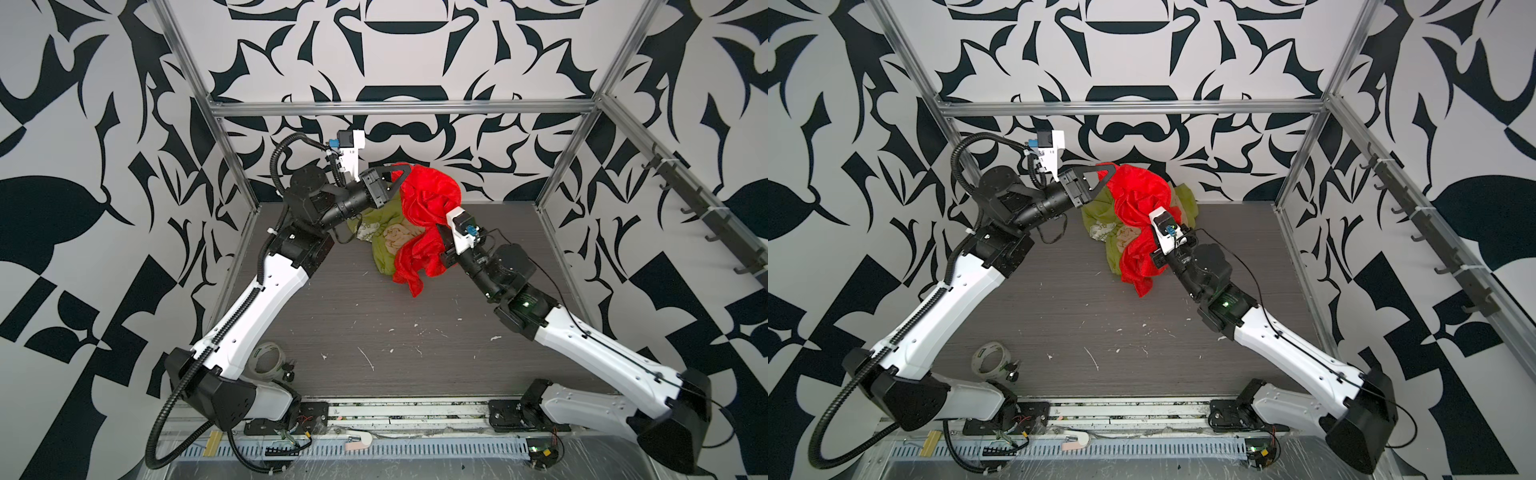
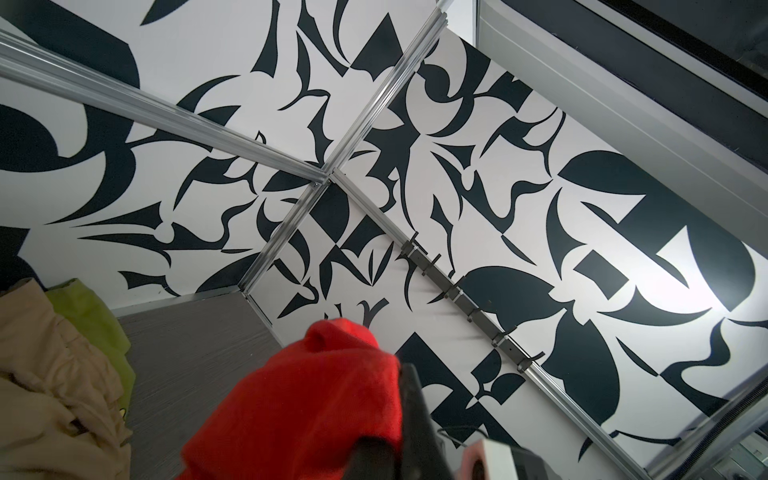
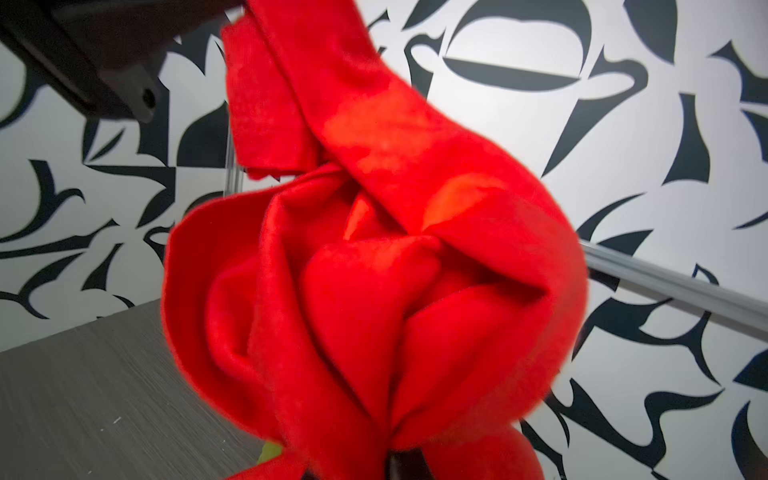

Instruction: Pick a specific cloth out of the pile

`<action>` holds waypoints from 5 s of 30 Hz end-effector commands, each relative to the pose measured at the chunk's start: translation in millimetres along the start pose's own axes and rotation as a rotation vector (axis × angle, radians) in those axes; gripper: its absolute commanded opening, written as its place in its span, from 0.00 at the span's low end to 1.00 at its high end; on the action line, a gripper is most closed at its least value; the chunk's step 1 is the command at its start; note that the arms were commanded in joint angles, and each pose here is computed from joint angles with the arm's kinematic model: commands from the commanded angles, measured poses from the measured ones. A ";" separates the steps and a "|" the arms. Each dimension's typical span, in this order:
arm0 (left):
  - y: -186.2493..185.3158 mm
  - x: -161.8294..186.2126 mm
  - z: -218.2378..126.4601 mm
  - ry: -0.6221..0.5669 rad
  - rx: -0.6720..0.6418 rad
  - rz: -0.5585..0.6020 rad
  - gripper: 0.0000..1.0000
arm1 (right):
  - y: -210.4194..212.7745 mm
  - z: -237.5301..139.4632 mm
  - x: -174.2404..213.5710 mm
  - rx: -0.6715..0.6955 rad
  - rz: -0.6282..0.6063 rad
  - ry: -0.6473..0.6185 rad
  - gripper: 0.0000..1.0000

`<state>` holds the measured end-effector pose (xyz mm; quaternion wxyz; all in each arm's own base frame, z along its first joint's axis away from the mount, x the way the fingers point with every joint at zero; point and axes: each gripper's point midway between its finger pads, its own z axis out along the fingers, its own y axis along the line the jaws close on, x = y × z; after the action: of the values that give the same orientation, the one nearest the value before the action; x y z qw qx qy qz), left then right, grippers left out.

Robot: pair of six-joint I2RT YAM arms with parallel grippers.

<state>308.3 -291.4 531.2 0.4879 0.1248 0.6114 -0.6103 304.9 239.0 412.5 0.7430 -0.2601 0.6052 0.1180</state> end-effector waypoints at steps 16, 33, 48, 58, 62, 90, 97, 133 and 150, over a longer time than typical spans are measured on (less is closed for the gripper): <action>-42.5 17.7 -67.6 -0.024 -0.036 0.030 0.00 | 28.8 -67.2 -56.2 -0.234 0.055 0.000 0.00; 41.3 117.0 -128.7 0.096 -0.302 -0.104 0.00 | 97.6 -66.8 55.0 -0.371 0.167 0.268 0.00; 102.2 209.0 -175.9 0.241 -0.477 -0.282 0.00 | 110.4 -114.0 161.6 -0.243 0.359 0.784 0.00; 133.2 260.3 -208.3 0.318 -0.584 -0.369 0.00 | 117.6 -141.8 206.7 -0.190 0.424 0.926 0.02; 150.1 282.7 -220.3 0.334 -0.627 -0.407 0.00 | 121.0 -145.9 229.3 -0.173 0.408 0.964 0.04; 229.0 369.4 -266.4 0.464 -0.878 -0.467 0.00 | 137.9 -130.2 317.9 -0.148 0.265 1.013 0.24; 237.8 381.9 -270.2 0.498 -0.894 -0.468 0.01 | 139.9 -137.6 329.3 -0.167 0.248 1.042 0.43; 238.6 193.8 -244.1 0.260 -1.149 0.317 0.99 | -16.4 -82.4 199.4 0.313 0.010 0.539 0.83; 312.2 144.2 -276.4 0.222 -1.260 0.440 0.99 | -93.3 -100.5 284.0 0.517 -0.034 0.566 0.90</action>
<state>337.8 -48.8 172.1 0.5112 -0.0116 0.8594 0.0008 321.8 69.0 137.2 0.5539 -0.1184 0.8121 -0.1406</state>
